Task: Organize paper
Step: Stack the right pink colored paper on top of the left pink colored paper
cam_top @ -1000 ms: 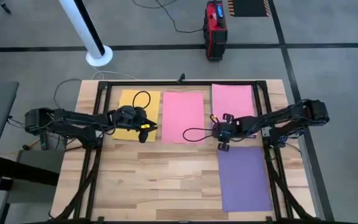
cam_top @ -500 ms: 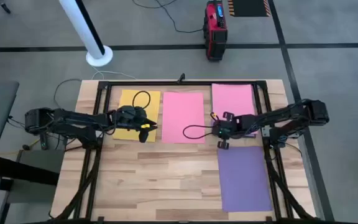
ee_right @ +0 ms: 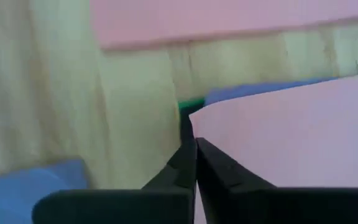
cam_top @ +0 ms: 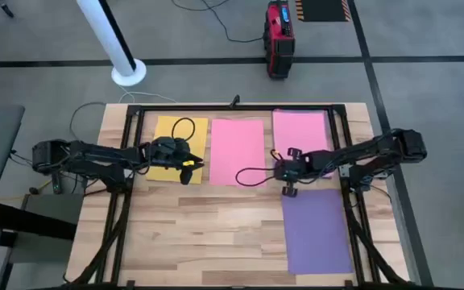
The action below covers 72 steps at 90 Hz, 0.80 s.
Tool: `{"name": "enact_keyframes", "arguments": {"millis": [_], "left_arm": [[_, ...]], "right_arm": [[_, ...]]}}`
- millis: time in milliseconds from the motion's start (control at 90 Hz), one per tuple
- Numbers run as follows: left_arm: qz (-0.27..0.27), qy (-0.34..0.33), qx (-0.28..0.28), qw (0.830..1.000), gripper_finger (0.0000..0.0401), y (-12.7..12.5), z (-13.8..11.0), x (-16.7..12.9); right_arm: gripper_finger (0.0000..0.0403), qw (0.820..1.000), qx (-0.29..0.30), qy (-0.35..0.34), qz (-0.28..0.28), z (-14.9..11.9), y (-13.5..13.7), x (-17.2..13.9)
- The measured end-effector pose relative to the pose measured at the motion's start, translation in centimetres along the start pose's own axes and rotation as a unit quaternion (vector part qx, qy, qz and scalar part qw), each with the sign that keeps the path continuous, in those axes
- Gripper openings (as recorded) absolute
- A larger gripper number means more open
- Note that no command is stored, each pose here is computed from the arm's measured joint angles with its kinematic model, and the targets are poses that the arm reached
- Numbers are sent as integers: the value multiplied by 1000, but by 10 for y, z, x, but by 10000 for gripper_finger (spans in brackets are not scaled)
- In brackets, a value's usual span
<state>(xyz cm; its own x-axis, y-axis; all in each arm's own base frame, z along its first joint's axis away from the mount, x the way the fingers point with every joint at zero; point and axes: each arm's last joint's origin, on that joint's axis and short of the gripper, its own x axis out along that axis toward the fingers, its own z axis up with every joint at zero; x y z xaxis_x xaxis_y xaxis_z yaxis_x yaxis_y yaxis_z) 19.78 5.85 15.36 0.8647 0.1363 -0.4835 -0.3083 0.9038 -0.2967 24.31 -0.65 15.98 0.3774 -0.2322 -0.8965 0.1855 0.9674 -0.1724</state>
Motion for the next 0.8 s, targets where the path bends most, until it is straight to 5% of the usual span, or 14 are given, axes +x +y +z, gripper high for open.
{"name": "enact_keyframes", "arguments": {"millis": [533,800], "left_arm": [[3,-2,-18,1000,107,0,0,0],[8,-4,-20,1000,107,0,0,0]], "right_arm": [[0,975,-15,-210,66,53,-6,-11],[0,967,-46,-239,80,83,-5,12]]}}
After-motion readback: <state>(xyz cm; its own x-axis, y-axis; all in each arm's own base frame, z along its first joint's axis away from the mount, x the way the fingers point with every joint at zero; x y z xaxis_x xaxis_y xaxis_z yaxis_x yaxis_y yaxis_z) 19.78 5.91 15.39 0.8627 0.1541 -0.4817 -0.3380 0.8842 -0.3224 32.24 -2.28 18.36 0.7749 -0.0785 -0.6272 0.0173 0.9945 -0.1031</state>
